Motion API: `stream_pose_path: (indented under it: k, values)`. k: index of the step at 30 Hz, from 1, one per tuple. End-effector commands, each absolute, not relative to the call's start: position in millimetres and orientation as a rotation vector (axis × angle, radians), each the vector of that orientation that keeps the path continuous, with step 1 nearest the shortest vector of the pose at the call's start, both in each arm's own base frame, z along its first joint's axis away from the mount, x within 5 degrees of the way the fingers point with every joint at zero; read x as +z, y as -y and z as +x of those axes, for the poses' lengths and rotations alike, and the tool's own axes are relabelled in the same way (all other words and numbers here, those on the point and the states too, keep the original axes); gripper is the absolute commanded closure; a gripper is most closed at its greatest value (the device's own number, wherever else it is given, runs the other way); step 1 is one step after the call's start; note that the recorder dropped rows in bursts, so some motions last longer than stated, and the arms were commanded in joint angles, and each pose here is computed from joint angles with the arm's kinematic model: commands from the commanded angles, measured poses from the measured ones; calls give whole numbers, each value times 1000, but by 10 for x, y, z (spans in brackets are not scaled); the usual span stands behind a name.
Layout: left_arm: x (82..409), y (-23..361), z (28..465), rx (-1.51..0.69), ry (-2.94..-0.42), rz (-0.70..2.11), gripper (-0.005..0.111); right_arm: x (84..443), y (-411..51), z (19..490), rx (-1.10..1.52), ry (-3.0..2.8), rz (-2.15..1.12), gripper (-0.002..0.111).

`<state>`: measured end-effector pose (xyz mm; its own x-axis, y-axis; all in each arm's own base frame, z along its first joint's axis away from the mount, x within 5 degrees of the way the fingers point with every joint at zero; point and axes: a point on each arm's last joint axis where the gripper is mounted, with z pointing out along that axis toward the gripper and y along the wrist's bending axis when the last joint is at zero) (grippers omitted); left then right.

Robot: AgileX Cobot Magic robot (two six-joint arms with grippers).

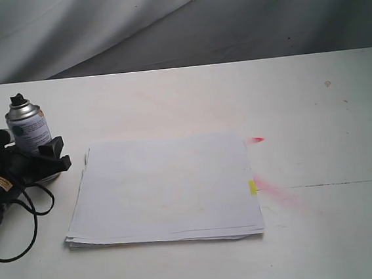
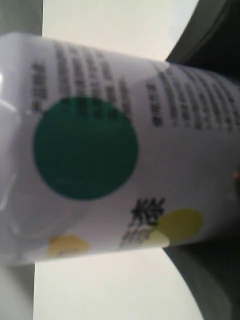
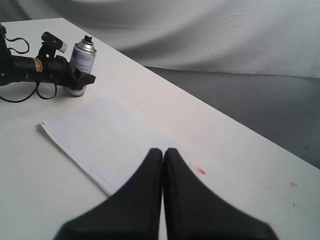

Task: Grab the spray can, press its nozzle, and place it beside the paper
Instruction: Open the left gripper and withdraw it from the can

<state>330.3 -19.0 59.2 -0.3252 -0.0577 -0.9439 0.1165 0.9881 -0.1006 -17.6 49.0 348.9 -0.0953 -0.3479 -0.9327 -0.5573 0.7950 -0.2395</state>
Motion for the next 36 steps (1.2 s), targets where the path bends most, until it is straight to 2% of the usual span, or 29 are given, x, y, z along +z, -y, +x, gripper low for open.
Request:
stream_pose_path:
  k: [1, 7, 10, 17, 20, 25, 30, 36]
  values:
    - [672, 183, 3350, -174, -1821, 41, 107, 3479, -488, -171, 196, -1702, -701, 108]
    - [654, 182, 3345, -174, -1842, 37, 100, 3479, -488, -171, 196, -1702, -701, 108]
    - [654, 182, 3345, -180, -1843, 30, 87, 3479, -488, -171, 196, -1702, -701, 108]
    - [645, 185, 3342, -188, -1853, 26, 47, 3479, -488, -171, 196, -1702, -701, 108]
    - [621, 183, 3335, -197, -1881, 9, 37, 3479, -488, -171, 196, -1702, -701, 108]
    - [594, 181, 3326, -193, -1913, 9, 30, 3479, -488, -171, 196, -1702, -701, 108]
    - [600, 184, 3326, -195, -1911, 13, 30, 3479, -488, -171, 197, -1703, -700, 108]
    - [810, 183, 3355, -188, -1869, 20, 30, 3479, -488, -171, 197, -1703, -700, 108]
